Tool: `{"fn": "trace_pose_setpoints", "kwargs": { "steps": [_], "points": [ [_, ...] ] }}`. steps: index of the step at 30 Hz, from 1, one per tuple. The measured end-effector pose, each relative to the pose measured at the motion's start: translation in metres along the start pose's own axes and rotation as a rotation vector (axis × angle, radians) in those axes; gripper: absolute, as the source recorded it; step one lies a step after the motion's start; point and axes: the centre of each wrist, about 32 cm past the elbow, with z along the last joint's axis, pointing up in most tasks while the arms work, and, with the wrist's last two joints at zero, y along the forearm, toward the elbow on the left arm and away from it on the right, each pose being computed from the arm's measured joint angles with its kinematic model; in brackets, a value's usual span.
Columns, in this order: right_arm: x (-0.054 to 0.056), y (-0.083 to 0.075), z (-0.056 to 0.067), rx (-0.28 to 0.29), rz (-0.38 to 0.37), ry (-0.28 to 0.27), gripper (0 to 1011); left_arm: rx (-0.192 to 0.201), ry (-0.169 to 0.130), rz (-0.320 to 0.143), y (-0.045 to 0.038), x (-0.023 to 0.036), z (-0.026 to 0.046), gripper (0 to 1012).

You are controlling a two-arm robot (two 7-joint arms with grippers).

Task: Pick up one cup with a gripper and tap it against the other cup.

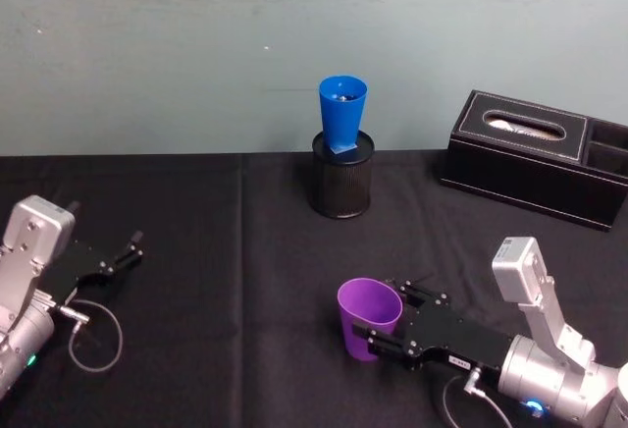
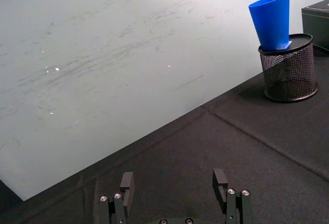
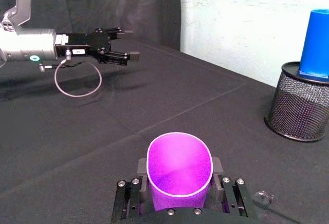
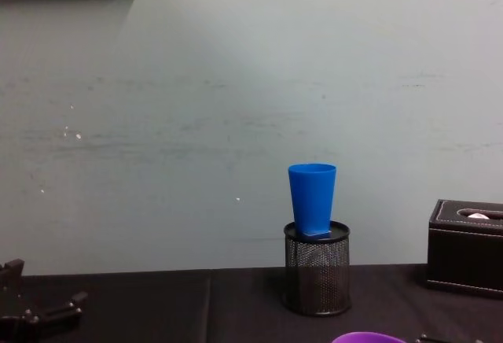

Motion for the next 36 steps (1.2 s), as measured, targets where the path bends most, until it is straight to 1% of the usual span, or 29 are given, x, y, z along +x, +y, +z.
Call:
{"fn": "trace_pose_setpoints", "kwargs": {
  "steps": [4, 15, 16, 19, 20, 21, 22, 24, 27, 36],
  "points": [
    [0.0011, -0.0001, -0.0013, 0.001, 0.002, 0.011, 707, 0.0, 0.0, 0.0, 0.0, 0.0, 0.0, 1000],
    [0.0007, 0.0, -0.0013, -0.003, 0.003, 0.013, 710, 0.0, 0.0, 0.0, 0.0, 0.0, 0.0, 1000],
    [0.0005, 0.0, -0.0015, -0.005, 0.003, 0.013, 754, 0.0, 0.0, 0.0, 0.0, 0.0, 0.0, 1000],
    [0.0003, 0.0, -0.0018, -0.009, 0.004, 0.014, 800, 0.0, 0.0, 0.0, 0.0, 0.0, 0.0, 1000],
    [0.0003, -0.0001, -0.0018, -0.009, 0.004, 0.014, 853, 0.0, 0.0, 0.0, 0.0, 0.0, 0.0, 1000],
    [0.0003, -0.0001, -0.0018, -0.009, 0.004, 0.014, 862, 0.0, 0.0, 0.0, 0.0, 0.0, 0.0, 1000],
    [0.0003, -0.0001, -0.0017, -0.009, 0.004, 0.014, 903, 0.0, 0.0, 0.0, 0.0, 0.0, 0.0, 1000],
    [0.0003, -0.0001, -0.0016, -0.009, 0.004, 0.013, 952, 0.0, 0.0, 0.0, 0.0, 0.0, 0.0, 1000],
    [0.0003, -0.0001, -0.0014, -0.008, 0.004, 0.013, 1003, 0.0, 0.0, 0.0, 0.0, 0.0, 0.0, 1000],
    [0.0005, 0.0, -0.0009, -0.006, 0.003, 0.011, 1003, 0.0, 0.0, 0.0, 0.0, 0.0, 0.0, 1000]
  ]
}}
